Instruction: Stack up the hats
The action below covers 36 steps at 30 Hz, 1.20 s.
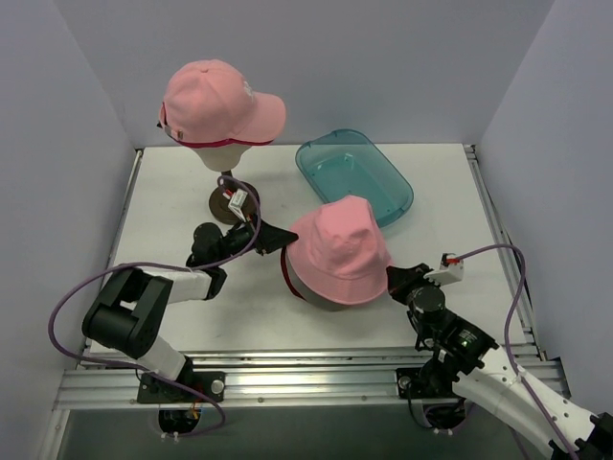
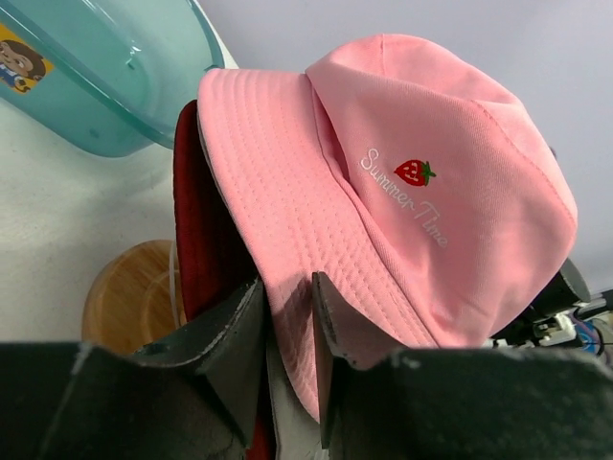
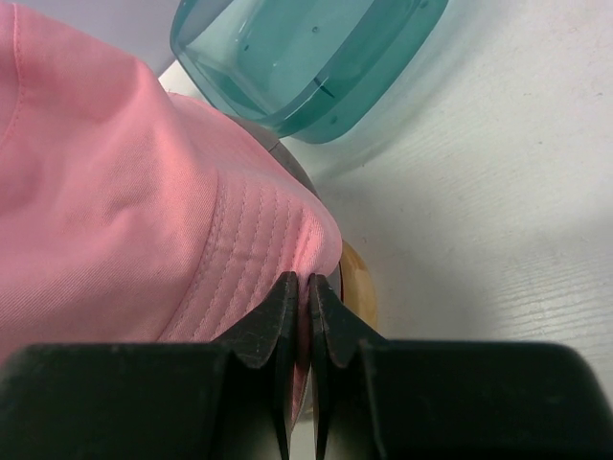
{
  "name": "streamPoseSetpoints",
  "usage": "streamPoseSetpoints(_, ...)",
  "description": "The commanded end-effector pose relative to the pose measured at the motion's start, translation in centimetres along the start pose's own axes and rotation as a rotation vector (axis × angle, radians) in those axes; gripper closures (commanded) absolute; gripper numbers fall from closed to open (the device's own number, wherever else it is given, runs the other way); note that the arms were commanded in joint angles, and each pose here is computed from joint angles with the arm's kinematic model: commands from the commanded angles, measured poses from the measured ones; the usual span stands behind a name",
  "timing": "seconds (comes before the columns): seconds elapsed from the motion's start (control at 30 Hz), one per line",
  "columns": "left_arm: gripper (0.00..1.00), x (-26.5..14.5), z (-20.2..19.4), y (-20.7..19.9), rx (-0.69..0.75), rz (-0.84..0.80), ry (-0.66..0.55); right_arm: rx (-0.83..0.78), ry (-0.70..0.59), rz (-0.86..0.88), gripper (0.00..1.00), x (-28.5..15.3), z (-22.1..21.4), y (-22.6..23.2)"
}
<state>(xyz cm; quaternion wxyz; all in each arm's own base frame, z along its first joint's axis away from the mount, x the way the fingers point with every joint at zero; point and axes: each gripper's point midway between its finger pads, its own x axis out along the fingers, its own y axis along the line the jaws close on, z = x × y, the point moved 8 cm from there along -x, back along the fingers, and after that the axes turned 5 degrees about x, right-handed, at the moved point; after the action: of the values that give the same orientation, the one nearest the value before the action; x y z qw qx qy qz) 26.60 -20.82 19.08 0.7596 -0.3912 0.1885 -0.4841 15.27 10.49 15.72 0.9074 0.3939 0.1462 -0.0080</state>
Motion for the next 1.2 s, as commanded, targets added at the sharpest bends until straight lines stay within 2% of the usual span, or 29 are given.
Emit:
streamPoseSetpoints(0.0,0.66,0.4,1.4,-1.7,0.13,-0.026,-0.011,-0.029,-0.002,0.045,1.0,0.0,0.9,1.9)
streamPoseSetpoints(0.1,0.66,0.2,1.5,-1.9,0.138,0.002,0.004,-0.073,0.05,0.045,1.0,0.3,-0.1,1.5)
streamPoseSetpoints(0.37,0.97,0.0,1.4,-1.6,0.157,0.04,0.03,-0.091,0.084,0.021,1.0,0.5,-1.7,-0.4)
streamPoseSetpoints(0.57,0.98,0.0,0.6,0.1,0.162,0.102,0.057,-0.1,0.082,-0.001,1.0,0.5,-1.9,-1.1)
streamPoseSetpoints(0.7,0.98,0.2,0.2,1.1,0.155,0.124,0.063,-0.066,0.069,-0.076,1.0,1.1,-2.3,-1.7)
streamPoseSetpoints(0.77,0.98,0.2,-0.1,1.7,0.15,0.132,0.064,-0.059,0.102,-0.098,1.0,1.6,-3.4,-2.3)
streamPoseSetpoints(0.93,0.98,0.4,-0.4,2.3,0.137,0.132,0.064,-0.051,0.132,-0.14,1.0,3.1,-5.5,-3.4)
streamPoseSetpoints(1.17,0.98,0.0,-0.7,2.5,0.149,0.153,0.065,-0.072,0.093,-0.175,1.0,3.9,-5.5,-3.5)
